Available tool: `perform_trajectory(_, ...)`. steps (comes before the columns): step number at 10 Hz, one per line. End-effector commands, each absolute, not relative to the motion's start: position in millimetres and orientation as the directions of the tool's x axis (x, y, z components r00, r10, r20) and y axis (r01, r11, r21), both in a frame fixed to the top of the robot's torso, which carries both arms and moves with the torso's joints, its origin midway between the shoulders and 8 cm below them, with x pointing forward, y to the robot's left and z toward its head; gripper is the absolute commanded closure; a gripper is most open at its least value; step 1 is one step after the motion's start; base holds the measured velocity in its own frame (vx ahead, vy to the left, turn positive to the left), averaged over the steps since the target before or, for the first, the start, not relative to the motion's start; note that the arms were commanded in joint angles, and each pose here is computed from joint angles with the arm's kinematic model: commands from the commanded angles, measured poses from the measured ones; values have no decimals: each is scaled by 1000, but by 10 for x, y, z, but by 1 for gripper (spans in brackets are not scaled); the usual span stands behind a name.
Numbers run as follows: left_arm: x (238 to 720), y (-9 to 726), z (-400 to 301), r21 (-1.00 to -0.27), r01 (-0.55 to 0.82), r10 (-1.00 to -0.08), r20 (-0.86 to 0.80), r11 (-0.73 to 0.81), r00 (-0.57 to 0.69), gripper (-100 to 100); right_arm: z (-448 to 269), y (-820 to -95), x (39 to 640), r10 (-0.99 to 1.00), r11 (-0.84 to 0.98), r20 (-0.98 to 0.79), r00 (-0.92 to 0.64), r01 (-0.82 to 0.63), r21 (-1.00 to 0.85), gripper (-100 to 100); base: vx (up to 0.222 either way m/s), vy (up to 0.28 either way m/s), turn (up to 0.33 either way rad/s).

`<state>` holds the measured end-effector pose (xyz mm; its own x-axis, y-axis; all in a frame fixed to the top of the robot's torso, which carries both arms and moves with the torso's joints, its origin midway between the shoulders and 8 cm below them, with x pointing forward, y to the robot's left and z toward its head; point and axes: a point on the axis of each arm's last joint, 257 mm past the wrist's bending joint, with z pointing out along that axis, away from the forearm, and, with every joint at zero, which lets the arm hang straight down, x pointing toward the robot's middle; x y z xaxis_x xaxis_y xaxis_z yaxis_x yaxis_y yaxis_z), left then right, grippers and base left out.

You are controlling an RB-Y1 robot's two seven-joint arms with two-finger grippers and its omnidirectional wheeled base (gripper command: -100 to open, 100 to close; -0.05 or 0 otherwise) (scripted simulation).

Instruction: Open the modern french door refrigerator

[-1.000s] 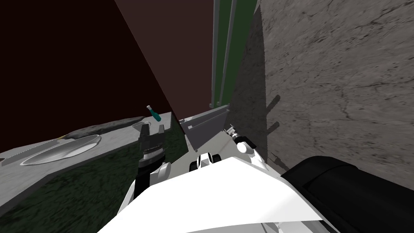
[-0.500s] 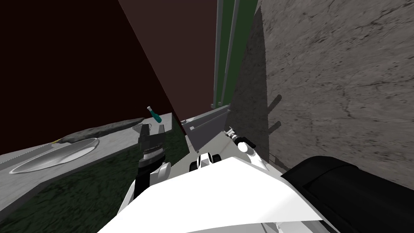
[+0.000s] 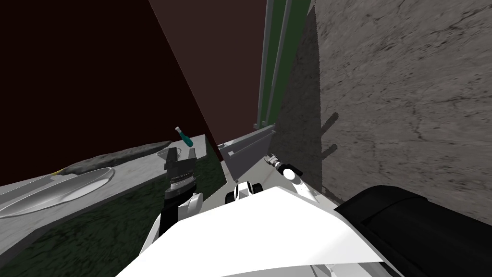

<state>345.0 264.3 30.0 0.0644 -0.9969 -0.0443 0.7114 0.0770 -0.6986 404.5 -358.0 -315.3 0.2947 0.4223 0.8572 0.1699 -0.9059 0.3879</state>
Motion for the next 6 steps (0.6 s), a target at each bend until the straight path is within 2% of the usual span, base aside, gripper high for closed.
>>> perform_trajectory(1,3450,2643,300,-699,711,-997,-44,77,64,0,-3320,-3483,4005,321,-943,887,332,202,266,-100,40,103,-22)
perform_trajectory(6,3450,2643,300,-699,711,-997,-44,77,64,0,-3562,-3316,3937,155,-971,908,390,232,66,-100,27,66,-12)
